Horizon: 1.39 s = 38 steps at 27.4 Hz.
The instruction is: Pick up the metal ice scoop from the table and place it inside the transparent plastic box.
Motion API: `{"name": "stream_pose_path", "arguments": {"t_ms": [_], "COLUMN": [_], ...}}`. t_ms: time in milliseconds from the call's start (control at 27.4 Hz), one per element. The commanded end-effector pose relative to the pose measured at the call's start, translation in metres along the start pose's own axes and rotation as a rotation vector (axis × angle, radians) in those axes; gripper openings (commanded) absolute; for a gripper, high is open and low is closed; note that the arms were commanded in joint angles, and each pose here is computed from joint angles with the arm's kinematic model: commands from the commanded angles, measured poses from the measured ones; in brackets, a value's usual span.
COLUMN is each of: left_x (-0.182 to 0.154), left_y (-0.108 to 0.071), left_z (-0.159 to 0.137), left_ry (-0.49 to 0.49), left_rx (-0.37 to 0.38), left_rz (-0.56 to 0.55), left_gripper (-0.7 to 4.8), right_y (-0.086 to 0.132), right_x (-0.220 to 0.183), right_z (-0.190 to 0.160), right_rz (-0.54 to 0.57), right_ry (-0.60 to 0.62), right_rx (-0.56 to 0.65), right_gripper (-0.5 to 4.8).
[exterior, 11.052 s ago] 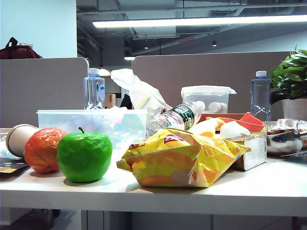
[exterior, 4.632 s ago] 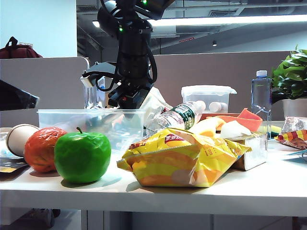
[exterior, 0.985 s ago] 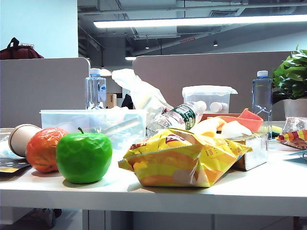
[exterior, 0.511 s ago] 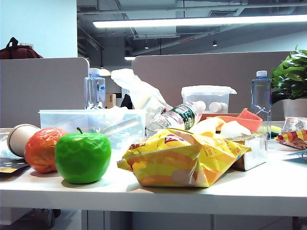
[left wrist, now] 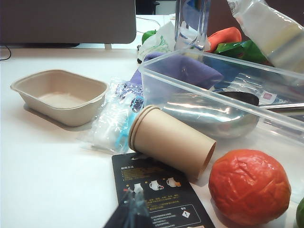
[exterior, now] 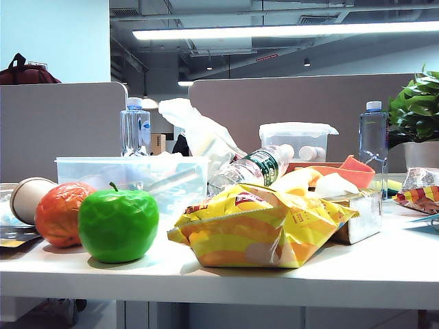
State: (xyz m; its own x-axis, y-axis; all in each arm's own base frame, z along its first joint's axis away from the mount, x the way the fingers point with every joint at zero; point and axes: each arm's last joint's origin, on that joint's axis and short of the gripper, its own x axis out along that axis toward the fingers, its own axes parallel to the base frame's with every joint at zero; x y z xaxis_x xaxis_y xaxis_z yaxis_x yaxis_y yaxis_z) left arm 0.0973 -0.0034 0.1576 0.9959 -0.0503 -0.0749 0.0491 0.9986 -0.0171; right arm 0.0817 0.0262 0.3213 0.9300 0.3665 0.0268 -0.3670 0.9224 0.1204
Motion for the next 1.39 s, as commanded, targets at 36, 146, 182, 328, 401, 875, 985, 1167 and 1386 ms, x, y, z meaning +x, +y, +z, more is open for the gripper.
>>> {"name": "stream_pose_path", "arguments": {"t_ms": [36,146,182,328,401,875,985,1167,1386], "left_x": [0.0,0.0,0.0,0.0,0.0,0.0,0.0,0.0,0.0], "left_y": [0.0,0.0,0.0,0.0,0.0,0.0,0.0,0.0,0.0], "left_z": [0.001,0.001,0.001,0.001,0.001,0.001,0.001,0.001,0.001], "left_ry": [-0.006,-0.006,-0.006,-0.006,-0.006,-0.006,-0.006,-0.007,-0.006], "left_rx": [0.004,0.004,0.004,0.004,0.004,0.004,0.004,0.004,0.004], "left_rz": [0.0,0.0,0.0,0.0,0.0,0.0,0.0,0.0,0.0], "left_gripper": [-0.05,-0.05,-0.05,-0.05,-0.05,-0.05,-0.05,-0.05,-0.05], "right_y": [0.0,0.0,0.0,-0.003,-0.007,-0.028,-0.031,-0.036,-0.039], "right_x": [0.0,-0.001,-0.001,-0.002,-0.005,-0.01,-0.005,0.002,0.004], "right_z": [0.003,0.002,0.002,-0.002,-0.011,-0.092,-0.107,-0.13,-0.142], "right_rz": [0.001,-0.005,-0.015,-0.095,-0.16,-0.284,-0.293,-0.29,-0.301], "right_ry": [-0.02,-0.017,-0.018,-0.017,-0.025,-0.135,-0.157,-0.181,-0.13], "right_rx": [0.002,0.002,-0.001,-0.046,-0.046,-0.036,-0.037,-0.039,-0.034], "right_gripper": [-0.01,-0.01,-0.01,-0.01,-0.01,-0.01,-0.01,-0.01,-0.01]}}
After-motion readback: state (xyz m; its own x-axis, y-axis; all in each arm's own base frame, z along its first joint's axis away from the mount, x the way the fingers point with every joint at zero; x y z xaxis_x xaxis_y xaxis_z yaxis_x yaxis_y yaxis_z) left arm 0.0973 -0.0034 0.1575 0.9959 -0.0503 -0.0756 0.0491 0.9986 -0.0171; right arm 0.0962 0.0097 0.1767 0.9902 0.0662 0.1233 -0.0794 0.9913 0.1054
